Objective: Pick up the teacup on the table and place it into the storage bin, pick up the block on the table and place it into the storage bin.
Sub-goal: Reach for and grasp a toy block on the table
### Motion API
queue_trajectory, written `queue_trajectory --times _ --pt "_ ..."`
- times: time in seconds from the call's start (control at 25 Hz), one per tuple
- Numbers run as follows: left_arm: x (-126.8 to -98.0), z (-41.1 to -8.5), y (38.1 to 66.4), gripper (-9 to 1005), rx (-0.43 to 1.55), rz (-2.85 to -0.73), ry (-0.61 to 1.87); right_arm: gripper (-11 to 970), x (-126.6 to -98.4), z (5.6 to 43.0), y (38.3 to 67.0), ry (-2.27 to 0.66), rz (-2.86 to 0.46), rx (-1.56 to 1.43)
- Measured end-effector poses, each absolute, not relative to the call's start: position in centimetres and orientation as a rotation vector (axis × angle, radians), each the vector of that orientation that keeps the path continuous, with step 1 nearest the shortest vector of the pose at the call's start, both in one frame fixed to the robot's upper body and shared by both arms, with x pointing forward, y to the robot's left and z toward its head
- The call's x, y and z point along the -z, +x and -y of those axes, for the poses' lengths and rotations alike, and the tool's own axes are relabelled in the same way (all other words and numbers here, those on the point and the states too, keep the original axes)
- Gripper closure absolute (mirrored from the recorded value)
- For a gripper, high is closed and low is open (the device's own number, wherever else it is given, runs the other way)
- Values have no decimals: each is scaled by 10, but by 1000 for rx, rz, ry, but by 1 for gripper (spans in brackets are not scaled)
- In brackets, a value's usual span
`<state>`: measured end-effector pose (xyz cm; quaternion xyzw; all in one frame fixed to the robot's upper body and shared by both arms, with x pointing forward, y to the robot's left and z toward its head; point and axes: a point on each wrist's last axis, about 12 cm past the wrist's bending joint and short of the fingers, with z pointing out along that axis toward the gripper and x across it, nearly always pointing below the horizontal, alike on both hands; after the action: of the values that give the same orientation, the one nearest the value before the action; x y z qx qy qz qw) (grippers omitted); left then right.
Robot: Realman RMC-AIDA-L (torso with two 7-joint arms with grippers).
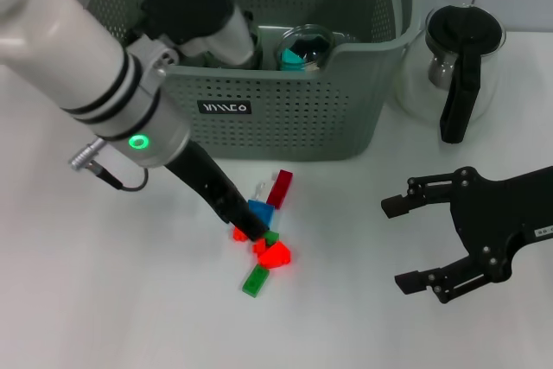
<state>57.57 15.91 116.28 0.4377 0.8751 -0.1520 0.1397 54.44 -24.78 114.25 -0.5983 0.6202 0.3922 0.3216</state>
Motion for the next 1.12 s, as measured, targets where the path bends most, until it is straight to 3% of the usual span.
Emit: queue_trajectory --times 0.84,1.12 --pt "-1141 -136 565 154 361 -2444 1522 32 -1146 247 546 -1588 -1616 -1011" --pt "-1136 -134 572 158 333 -2430 1492 31 -1146 245 545 -1585 -1615 -1015"
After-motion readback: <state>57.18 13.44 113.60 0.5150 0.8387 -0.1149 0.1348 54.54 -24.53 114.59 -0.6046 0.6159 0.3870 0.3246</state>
